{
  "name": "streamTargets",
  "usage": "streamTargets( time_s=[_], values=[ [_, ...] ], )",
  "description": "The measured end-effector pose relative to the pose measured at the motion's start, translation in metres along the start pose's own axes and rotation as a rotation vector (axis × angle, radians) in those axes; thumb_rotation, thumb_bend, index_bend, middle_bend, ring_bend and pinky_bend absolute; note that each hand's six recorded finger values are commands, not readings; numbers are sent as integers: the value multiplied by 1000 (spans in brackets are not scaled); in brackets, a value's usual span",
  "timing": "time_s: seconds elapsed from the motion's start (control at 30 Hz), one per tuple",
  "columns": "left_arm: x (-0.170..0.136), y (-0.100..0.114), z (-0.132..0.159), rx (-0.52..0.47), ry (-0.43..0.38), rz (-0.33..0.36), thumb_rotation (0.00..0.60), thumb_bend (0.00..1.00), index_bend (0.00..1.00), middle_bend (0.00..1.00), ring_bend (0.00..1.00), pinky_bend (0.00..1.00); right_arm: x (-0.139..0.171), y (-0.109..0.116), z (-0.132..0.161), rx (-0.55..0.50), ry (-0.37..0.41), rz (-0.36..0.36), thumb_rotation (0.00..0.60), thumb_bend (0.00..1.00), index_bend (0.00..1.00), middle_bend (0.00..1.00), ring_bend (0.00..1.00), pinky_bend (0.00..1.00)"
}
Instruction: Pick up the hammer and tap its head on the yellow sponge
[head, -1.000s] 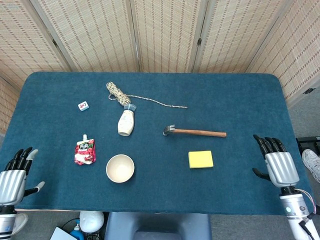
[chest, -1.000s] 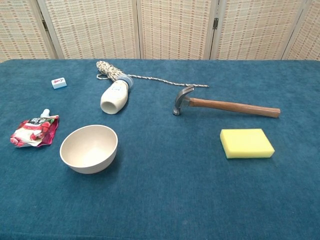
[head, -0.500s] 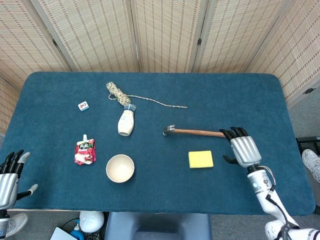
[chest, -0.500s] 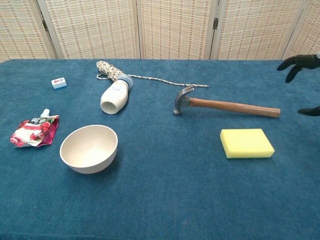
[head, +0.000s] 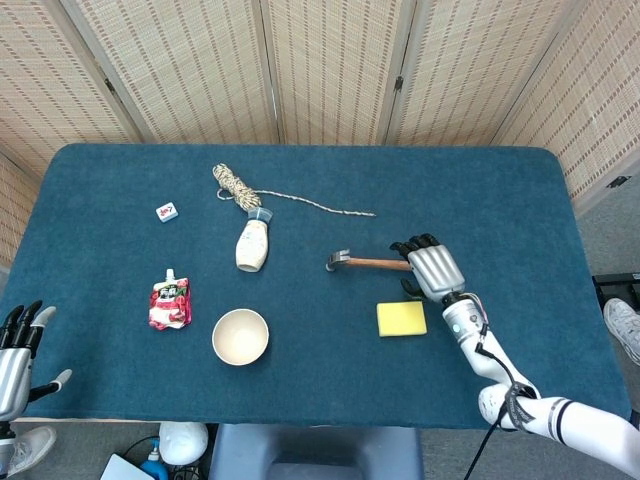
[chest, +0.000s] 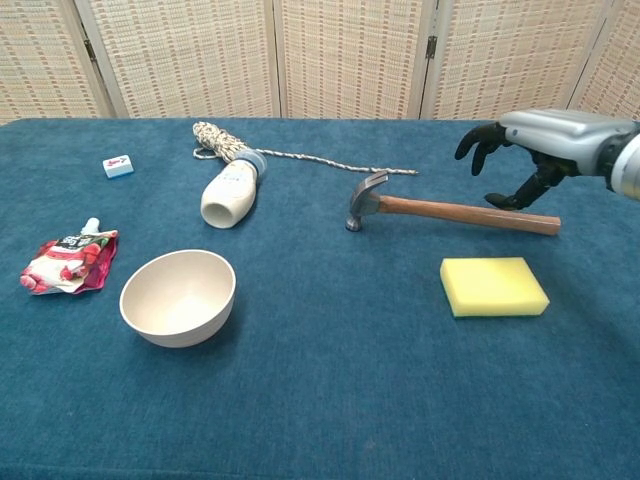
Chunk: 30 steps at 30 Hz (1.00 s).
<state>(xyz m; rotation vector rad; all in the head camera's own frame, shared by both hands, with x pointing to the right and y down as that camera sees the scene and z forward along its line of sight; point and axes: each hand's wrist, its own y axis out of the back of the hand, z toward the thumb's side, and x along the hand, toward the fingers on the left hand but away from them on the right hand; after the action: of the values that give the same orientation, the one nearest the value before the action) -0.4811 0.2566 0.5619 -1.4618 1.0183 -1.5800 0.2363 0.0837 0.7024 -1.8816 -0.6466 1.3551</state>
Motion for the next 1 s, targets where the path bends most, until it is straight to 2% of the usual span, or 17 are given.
streamTargets(
  time_s=[0.13,0.5,0.83,1.0],
  values=[
    [0,-1,-1,2,4,-7,600,144,157,86,47,232,-19,-5,7,-2,2,6,600,310,244,326,216,323],
    [-1,-1,-2,4,6,-19,600,144,160,86,47,232,-55,-23,35,5,36,34,600,321,246,330,234,330],
    [-3,-3,-4,5,13,-32,600,144,165,86,47,232,-67,-42,47,51,52,78,600,454,317,345,244,336],
    [-3,-3,-5,4,15,-31,600,144,165,86,47,232,-70,-47,46,47,41,90,600,475,322,353,252,347]
  ],
)
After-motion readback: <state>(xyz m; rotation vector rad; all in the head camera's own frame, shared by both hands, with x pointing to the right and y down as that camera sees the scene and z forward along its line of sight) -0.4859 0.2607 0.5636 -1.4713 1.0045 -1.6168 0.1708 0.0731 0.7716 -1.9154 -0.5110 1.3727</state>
